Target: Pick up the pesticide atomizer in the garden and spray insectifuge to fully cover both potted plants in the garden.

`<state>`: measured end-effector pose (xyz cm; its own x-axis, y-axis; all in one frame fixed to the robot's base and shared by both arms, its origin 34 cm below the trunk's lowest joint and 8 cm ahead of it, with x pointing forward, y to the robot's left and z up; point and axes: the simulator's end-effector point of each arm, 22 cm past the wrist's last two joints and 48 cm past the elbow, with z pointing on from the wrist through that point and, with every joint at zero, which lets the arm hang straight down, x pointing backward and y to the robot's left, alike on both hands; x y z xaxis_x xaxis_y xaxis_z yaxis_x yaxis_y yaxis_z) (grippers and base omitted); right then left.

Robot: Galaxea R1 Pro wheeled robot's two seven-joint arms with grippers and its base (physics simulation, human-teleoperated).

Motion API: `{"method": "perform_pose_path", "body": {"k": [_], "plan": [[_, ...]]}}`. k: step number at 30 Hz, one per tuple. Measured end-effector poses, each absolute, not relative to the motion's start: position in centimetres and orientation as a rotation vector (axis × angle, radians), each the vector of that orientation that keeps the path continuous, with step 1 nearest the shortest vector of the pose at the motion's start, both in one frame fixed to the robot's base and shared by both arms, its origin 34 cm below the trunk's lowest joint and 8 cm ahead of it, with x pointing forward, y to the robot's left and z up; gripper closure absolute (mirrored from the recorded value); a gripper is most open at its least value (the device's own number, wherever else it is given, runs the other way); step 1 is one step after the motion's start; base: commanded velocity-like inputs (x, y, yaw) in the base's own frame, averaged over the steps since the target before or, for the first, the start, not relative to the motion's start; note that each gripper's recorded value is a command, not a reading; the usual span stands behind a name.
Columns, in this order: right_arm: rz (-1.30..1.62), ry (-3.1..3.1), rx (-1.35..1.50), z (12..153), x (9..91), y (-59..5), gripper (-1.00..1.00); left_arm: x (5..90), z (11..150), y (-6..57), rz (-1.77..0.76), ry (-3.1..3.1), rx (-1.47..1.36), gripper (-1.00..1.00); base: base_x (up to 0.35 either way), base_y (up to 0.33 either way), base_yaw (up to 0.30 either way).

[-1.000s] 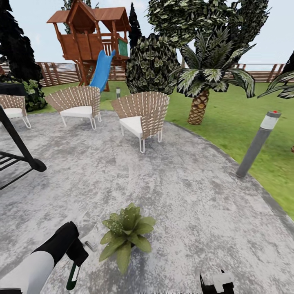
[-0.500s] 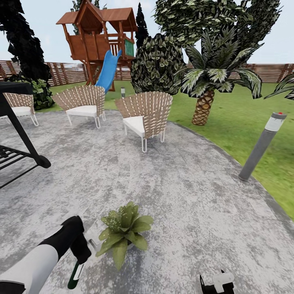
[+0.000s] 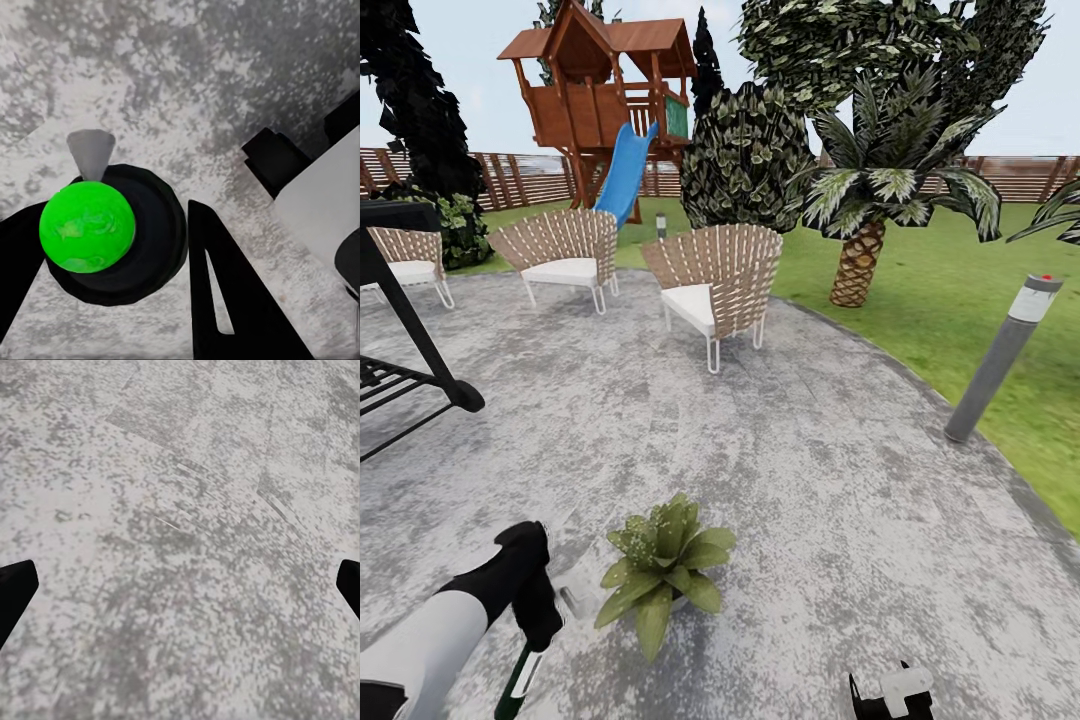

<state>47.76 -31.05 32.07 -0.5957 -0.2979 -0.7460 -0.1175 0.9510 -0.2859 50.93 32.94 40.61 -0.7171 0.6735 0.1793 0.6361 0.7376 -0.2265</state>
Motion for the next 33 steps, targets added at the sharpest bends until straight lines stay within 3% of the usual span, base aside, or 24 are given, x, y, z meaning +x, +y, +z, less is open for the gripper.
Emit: {"method": "perform_pose_path", "body": {"k": [9,33], "plan": [[-0.259,2.209,-0.291,32.1,47.8,-31.1,-1.00,47.5,38.8,34.6,0.213,-2.651,-0.990,1.00,0.000,0.000,0.000],[-0.259,2.209,-0.291,32.1,47.8,-31.1,-1.00,48.3,35.8,34.1,0.225,-2.817,-0.937,1.00,0.000,0.000,0.000]]}}
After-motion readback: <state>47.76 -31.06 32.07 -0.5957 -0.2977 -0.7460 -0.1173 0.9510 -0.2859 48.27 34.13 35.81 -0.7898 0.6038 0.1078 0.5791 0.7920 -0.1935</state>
